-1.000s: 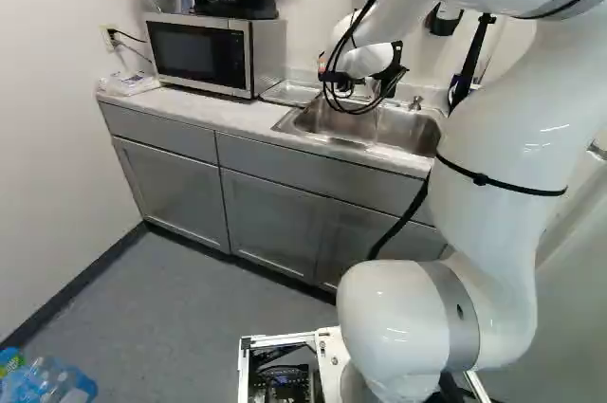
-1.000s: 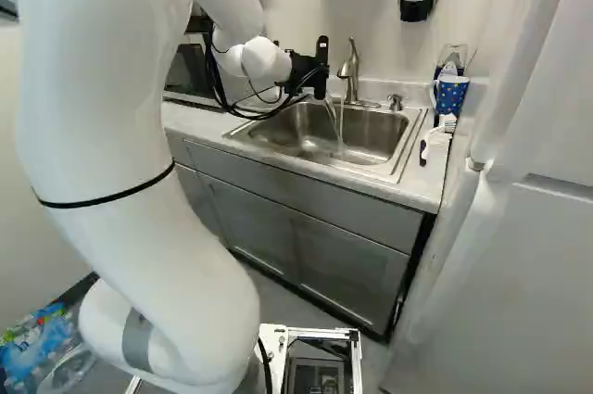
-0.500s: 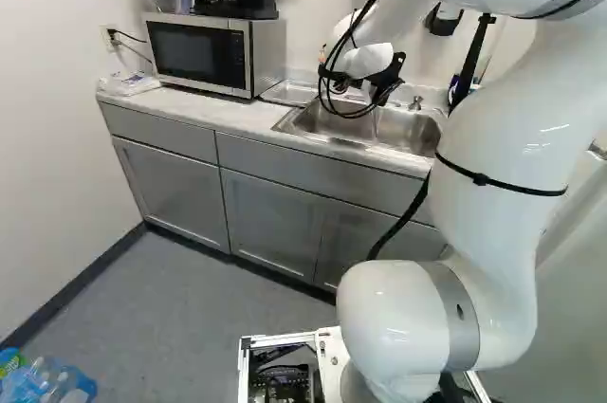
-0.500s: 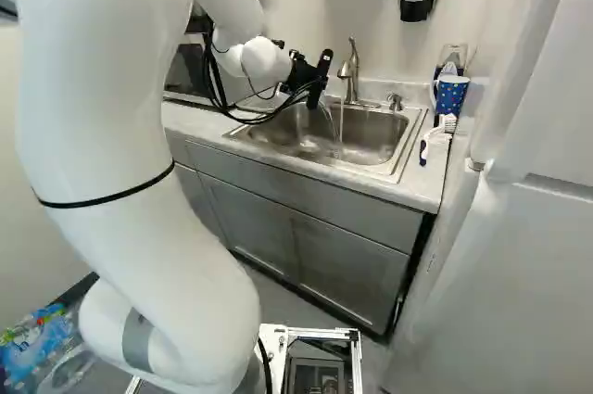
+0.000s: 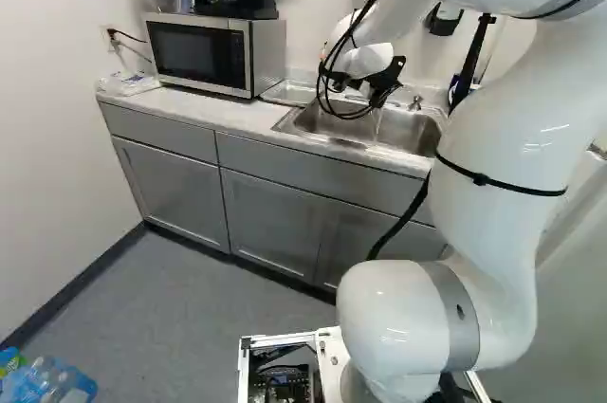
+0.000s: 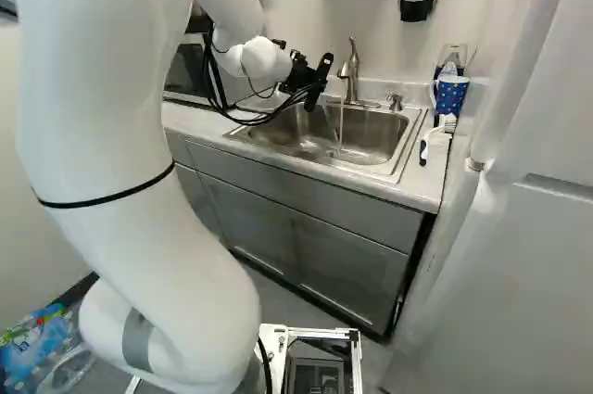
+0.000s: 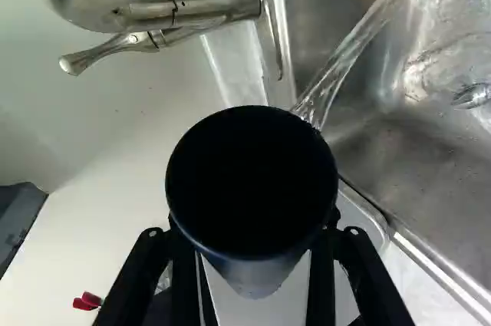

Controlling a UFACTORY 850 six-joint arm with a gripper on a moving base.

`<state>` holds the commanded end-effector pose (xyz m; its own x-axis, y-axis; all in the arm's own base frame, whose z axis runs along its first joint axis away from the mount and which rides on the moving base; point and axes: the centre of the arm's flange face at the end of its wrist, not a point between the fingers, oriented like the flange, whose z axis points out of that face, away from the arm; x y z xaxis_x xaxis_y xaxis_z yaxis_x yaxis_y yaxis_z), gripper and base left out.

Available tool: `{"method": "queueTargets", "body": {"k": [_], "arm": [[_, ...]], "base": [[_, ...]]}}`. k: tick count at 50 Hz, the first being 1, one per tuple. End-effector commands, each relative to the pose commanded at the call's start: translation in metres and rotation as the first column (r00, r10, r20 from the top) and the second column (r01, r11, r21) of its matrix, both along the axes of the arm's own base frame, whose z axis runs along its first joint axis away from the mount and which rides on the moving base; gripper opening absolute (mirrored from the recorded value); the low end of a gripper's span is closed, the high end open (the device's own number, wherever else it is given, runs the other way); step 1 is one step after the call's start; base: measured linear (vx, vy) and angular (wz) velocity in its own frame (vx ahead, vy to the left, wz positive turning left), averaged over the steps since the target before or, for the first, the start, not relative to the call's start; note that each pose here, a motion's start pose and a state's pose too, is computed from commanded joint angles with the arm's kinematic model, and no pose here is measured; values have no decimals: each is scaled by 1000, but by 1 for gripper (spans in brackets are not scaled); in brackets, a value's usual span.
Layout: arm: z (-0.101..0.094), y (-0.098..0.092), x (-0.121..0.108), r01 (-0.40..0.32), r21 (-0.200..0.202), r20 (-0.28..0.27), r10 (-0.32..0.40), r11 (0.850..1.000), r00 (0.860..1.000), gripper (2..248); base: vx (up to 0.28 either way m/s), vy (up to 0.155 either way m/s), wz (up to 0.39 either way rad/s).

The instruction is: Rinse the cup and place it in the tray

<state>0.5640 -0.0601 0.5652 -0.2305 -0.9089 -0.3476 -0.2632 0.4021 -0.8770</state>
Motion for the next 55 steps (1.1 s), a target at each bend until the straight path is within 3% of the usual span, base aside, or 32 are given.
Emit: {"method": "queueTargets", "body": {"k": [25,40,55], "arm": [[0,0,0,-4,-10,-1,4,1000,1000,125],[0,0,0,-50,-138,-20,48,989,999,125],[0,0,0,-104,-279,-48,95,955,994,125]], "base": [[0,0,0],[0,0,0],[0,0,0]]}}
